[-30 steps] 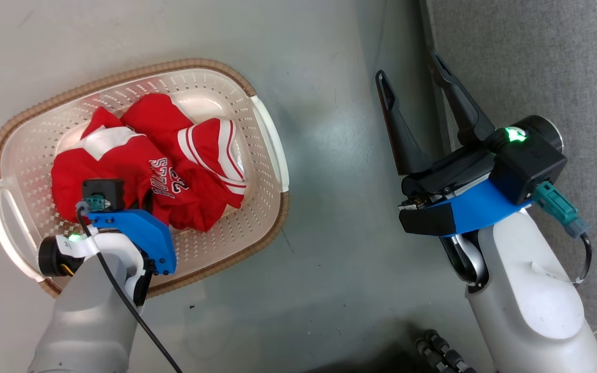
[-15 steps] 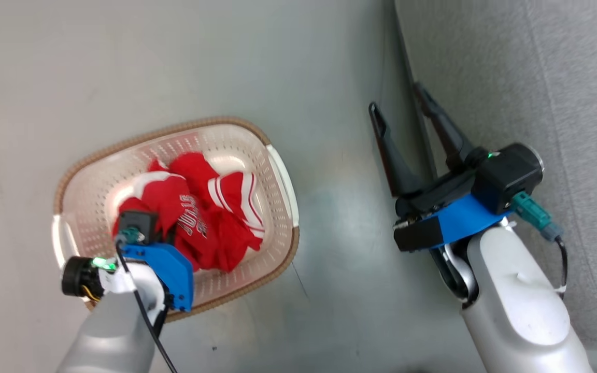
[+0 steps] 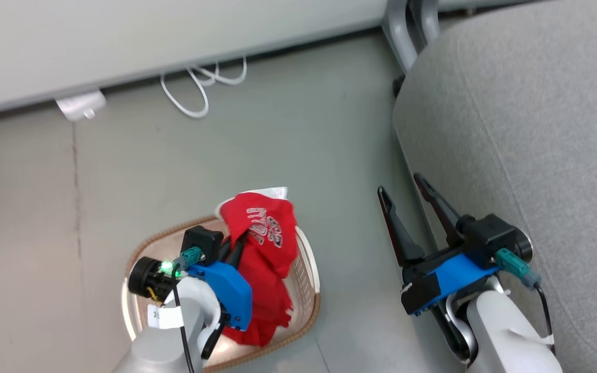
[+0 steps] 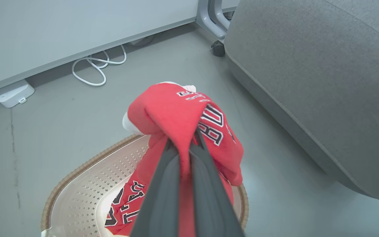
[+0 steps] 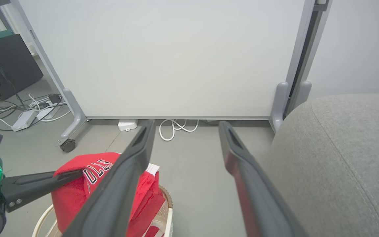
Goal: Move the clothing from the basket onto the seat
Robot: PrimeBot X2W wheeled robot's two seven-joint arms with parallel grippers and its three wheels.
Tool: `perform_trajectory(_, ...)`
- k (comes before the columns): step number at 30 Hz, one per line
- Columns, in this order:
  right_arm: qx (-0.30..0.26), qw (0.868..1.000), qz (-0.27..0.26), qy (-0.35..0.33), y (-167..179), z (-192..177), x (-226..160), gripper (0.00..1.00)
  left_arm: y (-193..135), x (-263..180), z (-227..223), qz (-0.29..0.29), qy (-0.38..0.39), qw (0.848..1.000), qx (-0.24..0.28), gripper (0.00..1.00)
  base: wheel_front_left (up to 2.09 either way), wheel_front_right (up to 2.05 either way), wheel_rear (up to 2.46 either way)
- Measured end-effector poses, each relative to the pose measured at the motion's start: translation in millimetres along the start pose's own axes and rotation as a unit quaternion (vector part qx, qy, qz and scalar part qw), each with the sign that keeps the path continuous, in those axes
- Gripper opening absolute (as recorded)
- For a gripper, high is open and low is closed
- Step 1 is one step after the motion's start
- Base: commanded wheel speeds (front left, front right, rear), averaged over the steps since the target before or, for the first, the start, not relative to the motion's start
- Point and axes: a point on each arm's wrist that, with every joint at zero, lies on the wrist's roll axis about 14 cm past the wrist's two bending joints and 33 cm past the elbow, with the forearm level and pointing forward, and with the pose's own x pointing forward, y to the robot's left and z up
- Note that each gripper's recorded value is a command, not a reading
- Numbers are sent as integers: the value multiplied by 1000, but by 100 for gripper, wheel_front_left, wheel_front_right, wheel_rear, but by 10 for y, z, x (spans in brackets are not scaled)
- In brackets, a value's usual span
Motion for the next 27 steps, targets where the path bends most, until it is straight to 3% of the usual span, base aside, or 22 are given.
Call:
perform_trajectory(12,0,999,9,-32,215,337,-428,100,-560,-475,1130,-56,-163,985,33,0,0,0,0)
perform_trajectory(27,0,998,29,-52,423,511,-678,100,-934,-882,1949,-92,-250,961,79,0,0,0,0)
